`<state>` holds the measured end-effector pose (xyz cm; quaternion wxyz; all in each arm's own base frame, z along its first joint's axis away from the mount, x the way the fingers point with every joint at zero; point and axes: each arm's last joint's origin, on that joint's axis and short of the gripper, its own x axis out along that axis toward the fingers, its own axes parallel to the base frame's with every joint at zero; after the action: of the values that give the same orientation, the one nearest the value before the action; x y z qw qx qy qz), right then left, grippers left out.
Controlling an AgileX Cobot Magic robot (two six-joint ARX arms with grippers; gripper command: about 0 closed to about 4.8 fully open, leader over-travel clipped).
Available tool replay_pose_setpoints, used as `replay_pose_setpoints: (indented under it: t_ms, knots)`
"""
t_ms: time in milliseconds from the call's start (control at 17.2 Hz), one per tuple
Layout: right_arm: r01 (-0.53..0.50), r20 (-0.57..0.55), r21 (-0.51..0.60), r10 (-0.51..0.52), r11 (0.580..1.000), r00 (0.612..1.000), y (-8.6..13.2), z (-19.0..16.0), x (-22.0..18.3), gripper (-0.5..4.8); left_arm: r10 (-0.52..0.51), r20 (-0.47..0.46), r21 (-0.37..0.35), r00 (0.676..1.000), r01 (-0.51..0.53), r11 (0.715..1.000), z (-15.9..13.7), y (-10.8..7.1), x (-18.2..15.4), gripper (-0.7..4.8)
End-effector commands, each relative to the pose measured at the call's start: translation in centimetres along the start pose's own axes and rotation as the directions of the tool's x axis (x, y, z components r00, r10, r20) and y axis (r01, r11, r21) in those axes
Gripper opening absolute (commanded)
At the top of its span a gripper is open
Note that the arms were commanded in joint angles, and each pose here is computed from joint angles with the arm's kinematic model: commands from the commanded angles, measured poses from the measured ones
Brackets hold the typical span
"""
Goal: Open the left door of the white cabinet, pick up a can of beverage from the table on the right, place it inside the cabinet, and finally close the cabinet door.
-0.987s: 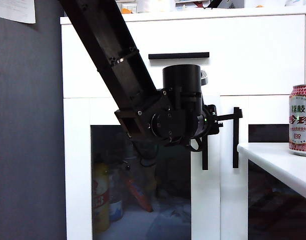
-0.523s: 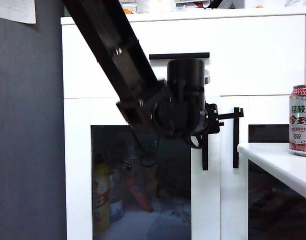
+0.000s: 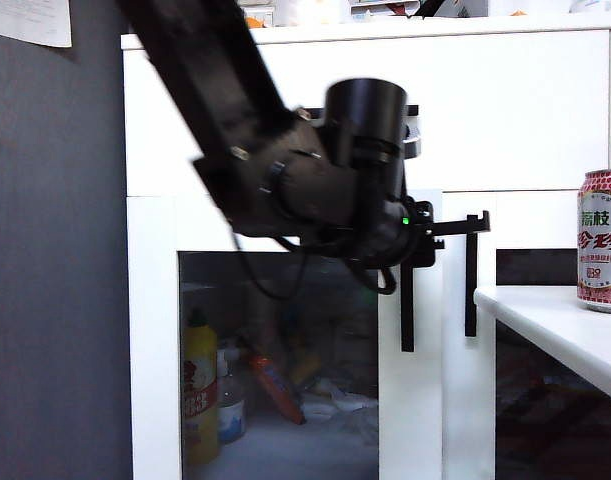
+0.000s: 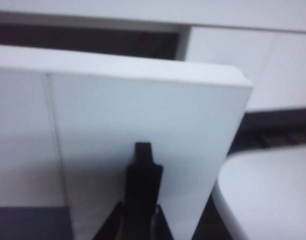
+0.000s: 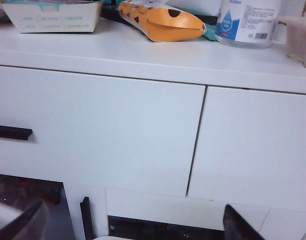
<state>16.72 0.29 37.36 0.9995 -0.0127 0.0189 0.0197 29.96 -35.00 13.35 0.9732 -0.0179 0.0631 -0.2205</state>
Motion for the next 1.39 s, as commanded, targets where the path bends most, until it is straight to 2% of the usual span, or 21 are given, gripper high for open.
replay_pose_setpoints:
  t_ms: [58, 232, 407, 639, 813, 871, 929, 987, 1045, 1162, 1220, 1336, 1394]
  knots:
    - [0.0, 0.016, 0.003, 0.0, 1.0, 1.0, 0.0, 0.2, -0.1, 4.79, -0.014, -0.107, 0.036, 0.994, 0.018, 0.999, -1.8, 0.7, -2.4, -0.05]
    - [-0.007, 0.015, 0.007, 0.007, 1.0, 1.0, 0.1, 0.2, -0.1, 4.79, -0.002, -0.164, 0.063, 0.986, 0.013, 0.998, -2.3, 2.3, -5.7, -0.05]
    - [-0.027, -0.005, 0.037, 0.027, 0.999, 1.0, 0.1, 0.0, 0.0, 4.79, 0.001, -0.181, 0.071, 0.984, 0.012, 0.997, -1.8, 3.6, -8.4, -0.05]
    - [-0.214, -0.075, 0.07, 0.219, 0.974, 0.973, 0.9, -1.4, 1.8, 4.79, -0.001, -0.171, 0.067, 0.985, 0.012, 0.998, -0.8, 4.7, -10.9, -0.05]
    - [-0.327, -0.137, 0.083, 0.336, 0.941, 0.932, 3.0, -2.9, 4.8, 4.78, -0.006, -0.145, 0.054, 0.989, 0.014, 0.998, 0.2, 4.7, -11.2, -0.05]
    - [-0.374, -0.138, 0.085, 0.382, 0.924, 0.914, 3.9, -3.3, 5.8, 4.31, -0.008, -0.139, 0.051, 0.99, 0.015, 0.999, 0.3, 4.7, -11.3, -0.05]
    - [-0.405, -0.133, 0.08, 0.412, 0.911, 0.901, 4.9, -3.7, 6.7, 3.37, -0.008, -0.136, 0.05, 0.991, 0.015, 0.999, 0.5, 4.7, -11.3, -0.05]
    - [-0.416, -0.135, 0.059, 0.42, 0.907, 0.897, 5.9, -4.3, 7.9, 0.55, -0.006, -0.128, 0.047, 0.992, 0.013, 0.999, 0.8, 4.7, -11.4, -0.05]
    - [-0.424, -0.144, 0.053, 0.427, 0.904, 0.893, 6.1, -4.9, 8.7, 0.02, -0.008, -0.12, 0.043, 0.993, 0.013, 0.999, 1.0, 4.7, -11.4, -0.05]
    - [-0.475, -0.221, 0.086, 0.481, 0.876, 0.848, 7.1, -7.1, 10.9, -0.02, -0.012, -0.103, 0.035, 0.995, 0.015, 0.999, 1.7, 4.7, -11.6, -0.05]
    - [-0.511, -0.27, 0.118, 0.523, 0.852, 0.809, 7.9, -8.4, 11.6, -0.02, -0.014, -0.093, 0.03, 0.996, 0.017, 0.999, 1.9, 4.7, -11.7, -0.05]
    - [-0.573, -0.315, 0.152, 0.589, 0.805, 0.744, 9.9, -9.7, 11.9, -0.02, -0.014, -0.085, 0.026, 0.996, 0.016, 1.0, 2.2, 4.7, -11.8, -0.05]
    - [-0.584, -0.343, 0.162, 0.6, 0.795, 0.723, 10.4, -10.0, 11.7, -0.02, -0.014, -0.082, 0.025, 0.996, 0.016, 1.0, 2.3, 4.7, -11.8, -0.05]
